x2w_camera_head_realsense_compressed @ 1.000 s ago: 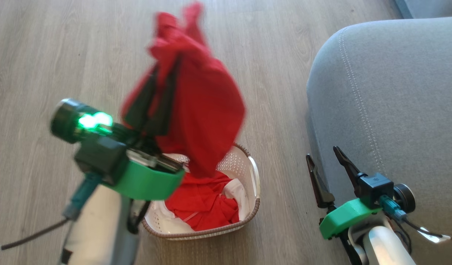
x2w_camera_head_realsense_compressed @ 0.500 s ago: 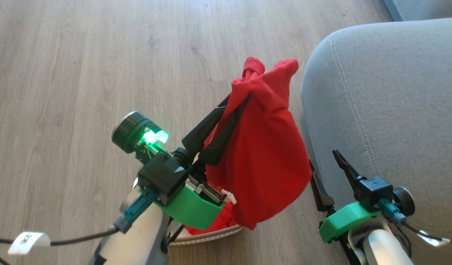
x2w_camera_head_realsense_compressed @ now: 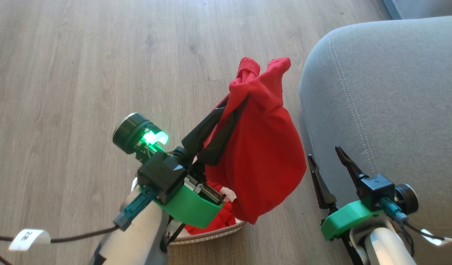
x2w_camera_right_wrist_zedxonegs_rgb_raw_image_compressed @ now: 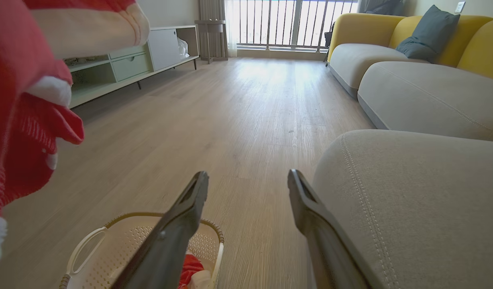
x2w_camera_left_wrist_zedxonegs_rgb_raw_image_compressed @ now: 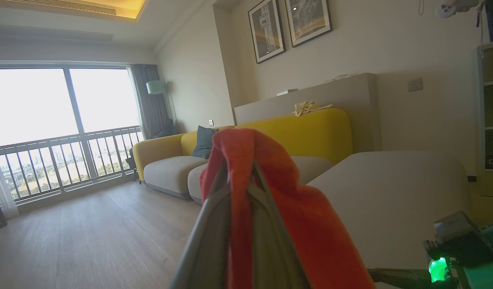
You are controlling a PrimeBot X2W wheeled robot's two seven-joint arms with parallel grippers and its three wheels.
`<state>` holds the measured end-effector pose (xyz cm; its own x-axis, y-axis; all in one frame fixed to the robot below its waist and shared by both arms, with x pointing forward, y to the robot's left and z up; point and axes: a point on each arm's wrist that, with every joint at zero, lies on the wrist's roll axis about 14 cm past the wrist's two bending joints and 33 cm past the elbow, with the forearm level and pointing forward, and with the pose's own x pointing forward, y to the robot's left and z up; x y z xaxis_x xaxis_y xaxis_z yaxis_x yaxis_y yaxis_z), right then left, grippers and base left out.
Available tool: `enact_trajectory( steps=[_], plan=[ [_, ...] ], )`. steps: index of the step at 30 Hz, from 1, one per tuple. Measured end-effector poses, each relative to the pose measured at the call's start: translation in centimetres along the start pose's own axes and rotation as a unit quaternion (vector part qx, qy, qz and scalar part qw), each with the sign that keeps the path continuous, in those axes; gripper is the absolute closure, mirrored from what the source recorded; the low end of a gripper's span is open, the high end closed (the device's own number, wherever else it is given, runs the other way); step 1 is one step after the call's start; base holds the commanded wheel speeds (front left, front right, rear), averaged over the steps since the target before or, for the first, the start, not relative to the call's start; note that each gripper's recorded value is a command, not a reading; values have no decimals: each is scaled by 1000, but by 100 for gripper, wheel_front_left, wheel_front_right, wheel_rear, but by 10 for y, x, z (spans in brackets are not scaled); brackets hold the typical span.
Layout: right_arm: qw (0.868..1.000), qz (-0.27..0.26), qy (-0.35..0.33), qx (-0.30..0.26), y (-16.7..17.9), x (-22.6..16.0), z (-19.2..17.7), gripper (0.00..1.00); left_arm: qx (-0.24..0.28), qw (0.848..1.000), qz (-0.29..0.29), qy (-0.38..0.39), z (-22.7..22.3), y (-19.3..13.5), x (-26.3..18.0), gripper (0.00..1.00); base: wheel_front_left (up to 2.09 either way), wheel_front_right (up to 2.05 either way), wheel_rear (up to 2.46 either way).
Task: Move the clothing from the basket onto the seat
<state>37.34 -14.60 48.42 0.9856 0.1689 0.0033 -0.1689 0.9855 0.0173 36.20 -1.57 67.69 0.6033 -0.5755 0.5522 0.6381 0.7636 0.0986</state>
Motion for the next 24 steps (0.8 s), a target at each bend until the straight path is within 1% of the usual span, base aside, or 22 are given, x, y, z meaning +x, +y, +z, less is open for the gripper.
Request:
enact_trajectory(
  steps=[5,7,8,12,17,21,24],
  plan=[
    [1000,-4,-22,-8,-3,0,14,0,-3,1000,-1,3,-4,0,2,100,0,0,0],
    [999,16,-26,-42,8,0,18,0,-4,1000,0,3,-4,1,2,100,0,0,0],
    [998,30,-30,-50,17,0,20,0,-4,1000,0,3,-5,1,2,100,0,0,0],
    [993,93,-52,-42,51,-5,32,0,-6,1000,6,5,-8,5,3,100,0,0,0],
    [986,144,-78,-20,69,-12,51,0,-6,1000,12,13,-14,10,2,100,0,0,0],
    [979,180,-94,17,88,-18,64,0,-7,1000,14,20,-19,12,1,100,0,0,0],
    [974,203,-90,36,97,-23,64,0,-7,1000,17,24,-22,13,-1,100,0,0,0]
  ],
)
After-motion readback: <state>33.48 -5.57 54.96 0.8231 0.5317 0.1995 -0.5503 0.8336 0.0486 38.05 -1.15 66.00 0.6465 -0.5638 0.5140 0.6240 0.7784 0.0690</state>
